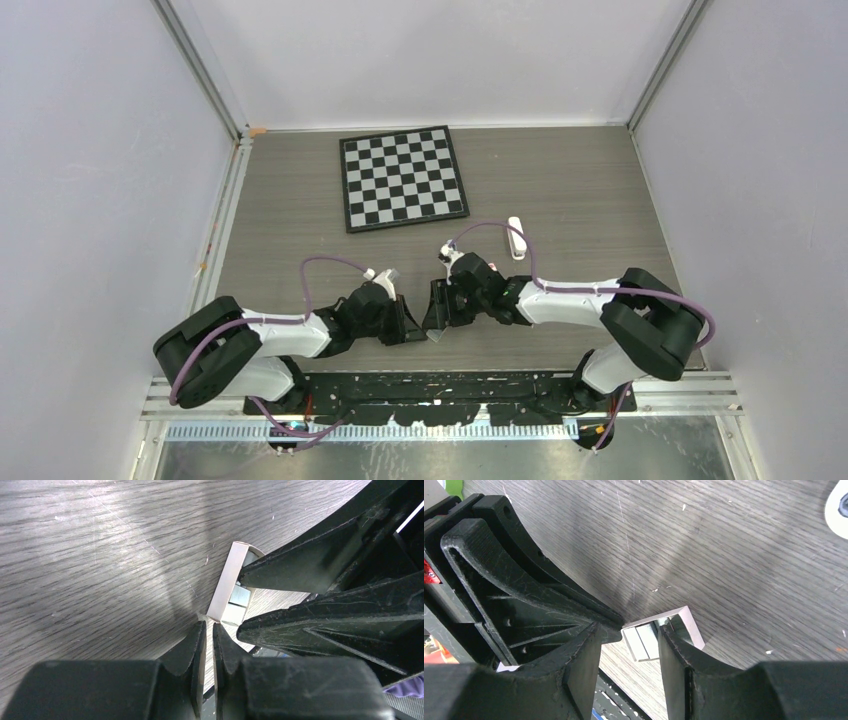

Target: Load the staples into the stapler

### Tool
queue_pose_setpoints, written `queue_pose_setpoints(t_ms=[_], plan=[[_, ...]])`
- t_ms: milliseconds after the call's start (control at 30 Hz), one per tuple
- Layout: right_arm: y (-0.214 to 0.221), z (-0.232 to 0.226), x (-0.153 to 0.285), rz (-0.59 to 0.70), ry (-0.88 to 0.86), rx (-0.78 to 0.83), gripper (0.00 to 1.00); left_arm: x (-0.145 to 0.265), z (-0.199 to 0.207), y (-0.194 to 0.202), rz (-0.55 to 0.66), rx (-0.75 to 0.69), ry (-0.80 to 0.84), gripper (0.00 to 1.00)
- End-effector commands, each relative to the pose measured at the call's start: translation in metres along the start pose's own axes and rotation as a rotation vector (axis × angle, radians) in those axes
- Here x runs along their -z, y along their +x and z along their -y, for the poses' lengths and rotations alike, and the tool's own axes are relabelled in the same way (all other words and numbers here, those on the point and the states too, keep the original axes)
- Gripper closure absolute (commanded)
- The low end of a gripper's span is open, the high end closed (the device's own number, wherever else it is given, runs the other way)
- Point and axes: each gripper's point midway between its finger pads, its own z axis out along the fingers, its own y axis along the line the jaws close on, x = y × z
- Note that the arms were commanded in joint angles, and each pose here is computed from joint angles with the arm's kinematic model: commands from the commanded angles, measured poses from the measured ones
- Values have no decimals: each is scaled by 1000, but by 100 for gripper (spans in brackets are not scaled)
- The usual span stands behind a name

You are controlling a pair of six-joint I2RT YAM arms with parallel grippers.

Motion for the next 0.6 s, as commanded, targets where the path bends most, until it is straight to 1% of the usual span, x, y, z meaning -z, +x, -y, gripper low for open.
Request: queue_pose_setpoints(t_ms=[0, 567], plan=[[-3, -9, -2, 5, -41, -10, 49, -2, 3, -8, 44, -22, 5, 88], [-9, -25, 2, 20, -103, -25, 49, -2, 3, -8, 44, -20, 4, 88]])
